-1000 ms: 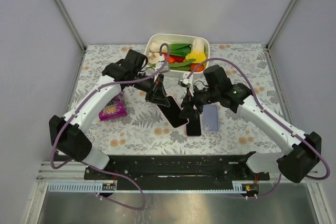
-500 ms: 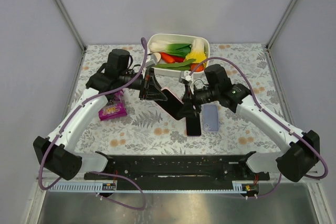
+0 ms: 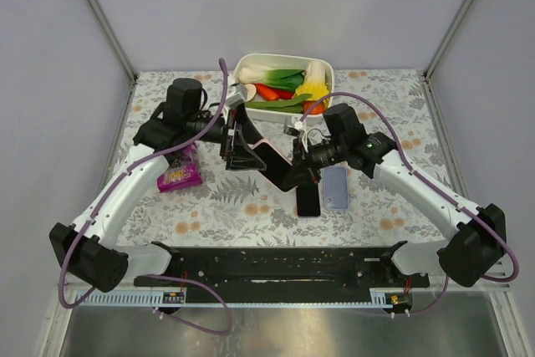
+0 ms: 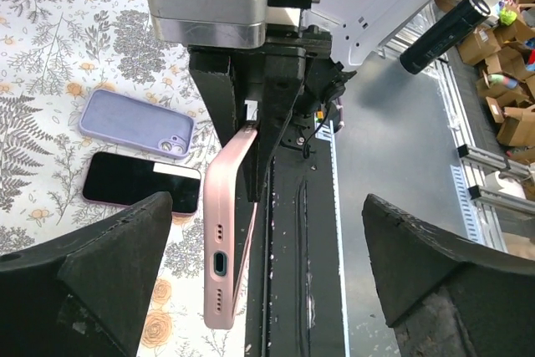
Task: Take the phone out of the phone case
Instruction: Remove the phone case from the phone.
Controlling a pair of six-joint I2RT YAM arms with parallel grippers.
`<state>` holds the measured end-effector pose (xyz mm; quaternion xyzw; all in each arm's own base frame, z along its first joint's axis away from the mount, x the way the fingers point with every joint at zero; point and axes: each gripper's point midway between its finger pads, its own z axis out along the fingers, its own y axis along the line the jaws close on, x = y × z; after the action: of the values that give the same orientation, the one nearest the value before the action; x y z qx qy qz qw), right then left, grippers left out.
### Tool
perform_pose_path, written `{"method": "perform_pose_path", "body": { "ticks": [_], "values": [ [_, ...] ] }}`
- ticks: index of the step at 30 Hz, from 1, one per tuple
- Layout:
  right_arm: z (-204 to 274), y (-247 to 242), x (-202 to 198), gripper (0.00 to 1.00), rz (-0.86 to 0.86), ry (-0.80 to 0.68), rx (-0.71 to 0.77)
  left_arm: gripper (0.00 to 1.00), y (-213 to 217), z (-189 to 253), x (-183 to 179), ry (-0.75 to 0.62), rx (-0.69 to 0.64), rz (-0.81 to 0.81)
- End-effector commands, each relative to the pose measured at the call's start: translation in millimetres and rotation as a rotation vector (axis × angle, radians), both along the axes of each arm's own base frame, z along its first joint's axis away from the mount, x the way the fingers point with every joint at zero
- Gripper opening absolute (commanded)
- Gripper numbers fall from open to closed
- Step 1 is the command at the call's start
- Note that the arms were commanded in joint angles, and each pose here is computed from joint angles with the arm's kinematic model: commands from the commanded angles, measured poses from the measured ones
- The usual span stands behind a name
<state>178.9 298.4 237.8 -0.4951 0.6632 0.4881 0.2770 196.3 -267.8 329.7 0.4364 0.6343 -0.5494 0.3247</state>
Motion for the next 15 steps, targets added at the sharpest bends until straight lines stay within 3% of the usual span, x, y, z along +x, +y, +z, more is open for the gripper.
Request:
{"method": "perform_pose_path", "body": {
  "ticks": [1,5,8,15],
  "values": [
    [26.6,-1.4,1.5,0.00,0.008,-0.118,0.062,0.99,-0.9,25.9,0.0,-0.020,-0.045,-0.003],
    [29.6,-4.2,5.8,0.00,-0.015,-0.163,0.054,0.81,-9.2,25.5,11.6,0.100,-0.059,0.024],
    [30.3,-5.4,7.1,0.00,-0.023,-0.182,0.048,0.77,-13.6,25.7,12.6,0.184,-0.066,0.003],
    [27.7,-6.8,9.8,0.00,-0.035,-0.211,0.033,0.60,-17.1,27.3,15.8,0.241,-0.078,0.000]
  ]
}}
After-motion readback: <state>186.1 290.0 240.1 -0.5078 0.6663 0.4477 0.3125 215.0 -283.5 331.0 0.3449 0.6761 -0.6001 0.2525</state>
